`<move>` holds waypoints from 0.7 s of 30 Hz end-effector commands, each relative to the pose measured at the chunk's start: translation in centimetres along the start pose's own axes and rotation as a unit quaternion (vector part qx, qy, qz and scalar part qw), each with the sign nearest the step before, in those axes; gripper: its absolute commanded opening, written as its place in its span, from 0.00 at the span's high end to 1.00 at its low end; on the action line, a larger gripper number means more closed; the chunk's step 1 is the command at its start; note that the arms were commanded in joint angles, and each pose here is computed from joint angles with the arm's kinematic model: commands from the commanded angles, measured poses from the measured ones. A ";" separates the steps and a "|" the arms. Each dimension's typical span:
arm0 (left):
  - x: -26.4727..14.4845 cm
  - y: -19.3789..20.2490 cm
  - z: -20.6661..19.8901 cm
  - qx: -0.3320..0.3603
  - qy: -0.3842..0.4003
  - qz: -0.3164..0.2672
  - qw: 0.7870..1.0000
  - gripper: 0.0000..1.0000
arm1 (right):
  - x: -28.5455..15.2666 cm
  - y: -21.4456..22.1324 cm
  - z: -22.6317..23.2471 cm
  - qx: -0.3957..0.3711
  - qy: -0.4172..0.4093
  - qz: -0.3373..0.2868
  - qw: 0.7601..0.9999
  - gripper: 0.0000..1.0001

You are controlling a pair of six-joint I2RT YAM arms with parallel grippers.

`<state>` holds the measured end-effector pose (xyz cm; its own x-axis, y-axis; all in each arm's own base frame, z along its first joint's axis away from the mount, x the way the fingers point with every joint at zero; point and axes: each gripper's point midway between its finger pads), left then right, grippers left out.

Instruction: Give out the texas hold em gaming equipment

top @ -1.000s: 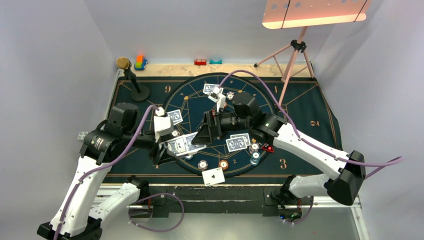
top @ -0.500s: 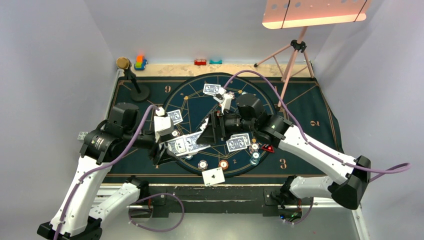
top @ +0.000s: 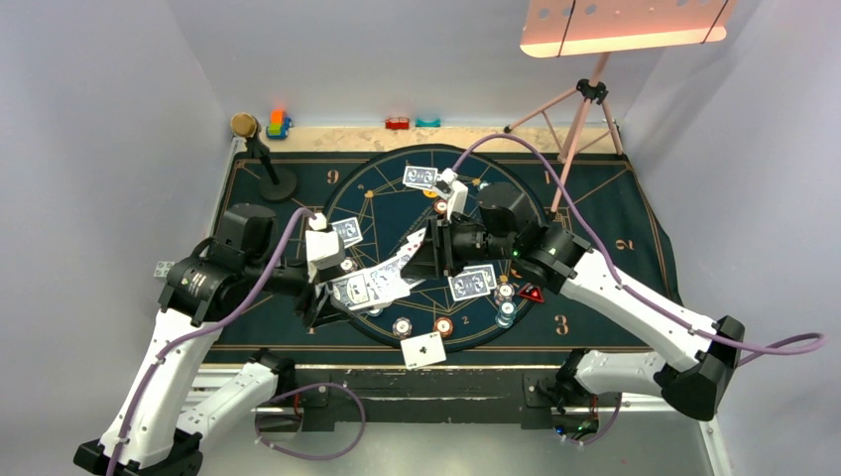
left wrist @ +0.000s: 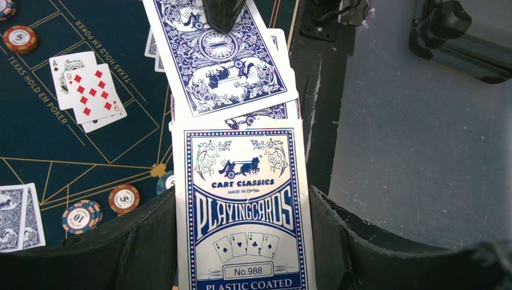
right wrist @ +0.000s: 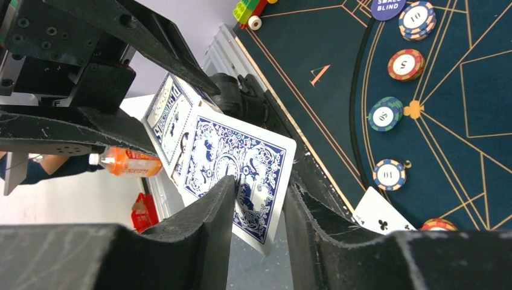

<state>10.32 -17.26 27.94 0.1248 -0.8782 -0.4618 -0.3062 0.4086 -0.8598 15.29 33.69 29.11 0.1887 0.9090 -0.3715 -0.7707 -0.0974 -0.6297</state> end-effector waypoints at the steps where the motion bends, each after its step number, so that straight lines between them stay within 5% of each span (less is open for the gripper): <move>1: -0.5 -1.7 -0.5 0.021 0.006 -0.028 0.999 1.00 | -1.7 -2.1 1.2 -0.022 0.003 -0.037 0.999 0.65; 21: -0.5 -1.5 -0.5 0.020 0.006 -0.026 0.999 1.00 | -4.6 -4.5 0.4 -0.029 0.040 -0.087 0.995 0.99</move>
<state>10.33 -17.27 27.96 0.1252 -0.8786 -0.4609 -0.3049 0.4080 -0.8606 16.91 31.10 31.15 0.3009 0.8829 -0.3606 -0.7393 -0.0229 -0.6730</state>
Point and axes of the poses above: each gripper's point midway between its finger pads, its own x axis out along the fingers, its own z axis along the line the jaws close on, y = z × x, and after that the axes turned 3 degrees about -x, right-handed
